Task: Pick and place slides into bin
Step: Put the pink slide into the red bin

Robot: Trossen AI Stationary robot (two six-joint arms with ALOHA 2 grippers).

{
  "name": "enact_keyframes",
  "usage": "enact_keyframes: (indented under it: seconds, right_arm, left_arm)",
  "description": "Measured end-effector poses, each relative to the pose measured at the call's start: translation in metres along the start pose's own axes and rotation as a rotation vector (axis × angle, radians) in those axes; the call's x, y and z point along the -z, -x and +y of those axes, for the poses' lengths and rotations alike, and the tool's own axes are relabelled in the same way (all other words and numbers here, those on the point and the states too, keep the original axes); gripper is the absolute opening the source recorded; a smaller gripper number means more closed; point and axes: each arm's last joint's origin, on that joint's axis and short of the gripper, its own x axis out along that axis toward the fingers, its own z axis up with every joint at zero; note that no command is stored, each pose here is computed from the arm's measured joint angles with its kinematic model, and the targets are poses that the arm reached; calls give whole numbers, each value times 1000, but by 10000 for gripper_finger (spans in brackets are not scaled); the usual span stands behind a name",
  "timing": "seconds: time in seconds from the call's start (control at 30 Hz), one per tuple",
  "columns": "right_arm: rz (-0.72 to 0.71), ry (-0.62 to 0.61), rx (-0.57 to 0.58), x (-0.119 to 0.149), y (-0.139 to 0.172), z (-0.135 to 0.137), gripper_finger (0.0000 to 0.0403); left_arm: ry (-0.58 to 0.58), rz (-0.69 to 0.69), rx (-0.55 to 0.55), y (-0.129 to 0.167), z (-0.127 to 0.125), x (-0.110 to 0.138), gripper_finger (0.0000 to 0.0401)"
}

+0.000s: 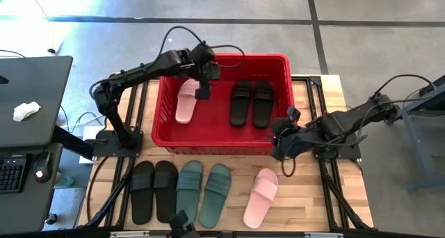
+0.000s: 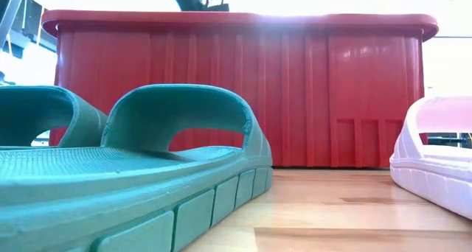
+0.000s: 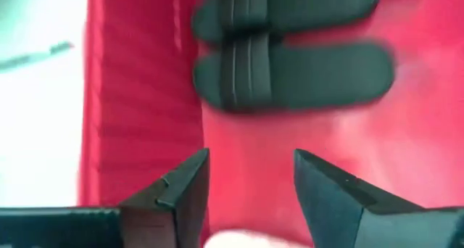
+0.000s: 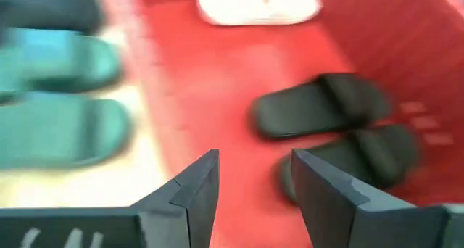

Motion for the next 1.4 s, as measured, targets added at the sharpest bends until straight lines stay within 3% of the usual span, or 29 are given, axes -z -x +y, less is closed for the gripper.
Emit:
enact_keyframes:
  seconds: [0.2, 0.3, 0.53, 0.97, 1.2, 1.4]
  right_arm:
    - [149, -81, -388, 0, 11, 8, 160]
    - [242, -91, -446, 7, 13, 16, 160]
    - [383, -36, -297, 39, 19, 36, 160]
    - [354, 199, -142, 91, -2, 115, 160]
    - [334, 107, -100, 109, -37, 152, 160]
    - [371, 32, -194, 120, -69, 185, 160]
  left_arm:
    - [-103, -187, 35, 40, -17, -44, 153]
    - [-176, -241, 45, 54, -32, -60, 144]
    - [-300, -266, 120, 69, -74, -81, 132]
    - [-305, -197, 106, 80, -125, -94, 129]
    - [-333, -84, 124, 80, -129, -84, 129]
    - [-354, 24, 174, 80, -133, -73, 129]
